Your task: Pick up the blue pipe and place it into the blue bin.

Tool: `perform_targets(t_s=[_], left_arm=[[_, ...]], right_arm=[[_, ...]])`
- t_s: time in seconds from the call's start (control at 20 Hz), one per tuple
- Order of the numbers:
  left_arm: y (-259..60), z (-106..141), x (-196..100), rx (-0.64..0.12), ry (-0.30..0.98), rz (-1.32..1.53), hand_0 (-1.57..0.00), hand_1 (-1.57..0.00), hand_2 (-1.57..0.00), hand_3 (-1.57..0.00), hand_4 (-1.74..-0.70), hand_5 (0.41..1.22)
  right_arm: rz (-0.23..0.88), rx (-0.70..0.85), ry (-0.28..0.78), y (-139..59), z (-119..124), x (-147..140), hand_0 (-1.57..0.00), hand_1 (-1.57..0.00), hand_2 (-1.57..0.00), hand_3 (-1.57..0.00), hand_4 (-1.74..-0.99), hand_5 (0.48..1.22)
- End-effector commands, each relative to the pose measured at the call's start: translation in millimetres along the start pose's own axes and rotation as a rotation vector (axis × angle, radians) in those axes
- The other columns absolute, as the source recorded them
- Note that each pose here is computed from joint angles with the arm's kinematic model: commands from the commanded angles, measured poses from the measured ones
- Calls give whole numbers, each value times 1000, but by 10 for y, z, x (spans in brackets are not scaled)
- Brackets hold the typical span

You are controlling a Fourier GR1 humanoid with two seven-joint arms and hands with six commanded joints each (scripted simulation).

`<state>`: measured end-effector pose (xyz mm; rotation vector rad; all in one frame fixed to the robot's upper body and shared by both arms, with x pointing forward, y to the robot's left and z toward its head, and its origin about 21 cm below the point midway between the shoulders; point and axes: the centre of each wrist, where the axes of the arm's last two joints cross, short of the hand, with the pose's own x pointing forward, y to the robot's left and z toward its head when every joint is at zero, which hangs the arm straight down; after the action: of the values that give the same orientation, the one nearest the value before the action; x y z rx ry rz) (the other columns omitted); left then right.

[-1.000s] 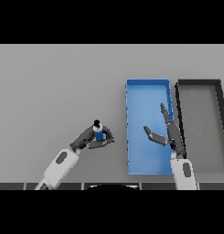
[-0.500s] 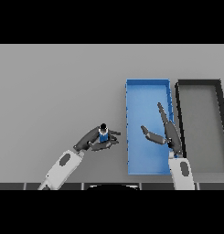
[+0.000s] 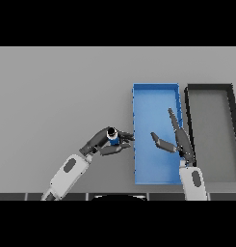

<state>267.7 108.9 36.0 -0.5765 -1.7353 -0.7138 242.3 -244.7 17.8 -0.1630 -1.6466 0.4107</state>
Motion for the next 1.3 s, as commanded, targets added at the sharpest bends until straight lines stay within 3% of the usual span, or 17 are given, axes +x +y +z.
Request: perform_targets(t_s=[0.0, 0.35, 0.55, 0.65, 0.85, 0.95, 1.25], left_arm=[[26, -16, 27, -3, 16, 3, -1564, -1566, -1566, -1565, -1473, 1219], [-30, -38, 82, -42, 25, 3, -1570, -1570, -1570, -1570, -1474, 1220], [-27, -13, 70, -40, 30, 0, -1570, -1571, -1571, -1571, -1474, 1220], [-40, -34, 53, -44, 27, -3, -1571, -1571, -1571, -1571, -1475, 1221], [-60, 4, 47, -54, 15, -11, -1571, -1571, -1571, -1571, -1475, 1221], [-72, -39, 50, -47, 34, -19, -1571, -1571, -1571, -1571, -1474, 1221], [12, 23, 78, -57, 26, -26, -1571, -1571, -1571, -1571, -1474, 1221]], right_arm=[[5, 0, 15, 13, -21, -7, 1, 1, 1, 1, -1124, 569], [35, -12, 8, -21, 25, 14, 1, 1, 1, 1, -1123, 578], [48, -10, 14, -25, 45, 33, 1, -3, 1, 1, -1191, 577], [-1, -10, -52, -57, 62, 81, 1, -19, -18, 1, -1178, 569], [-118, 80, -242, -199, -21, 412, 1, -11, -20, 1, -1169, 597], [-86, 177, -279, -322, -44, 620, 1, -6, -12, 1, -1165, 589], [16, 451, -353, -302, -89, 1285, 1, -1, -3, 1, -1219, 537]])
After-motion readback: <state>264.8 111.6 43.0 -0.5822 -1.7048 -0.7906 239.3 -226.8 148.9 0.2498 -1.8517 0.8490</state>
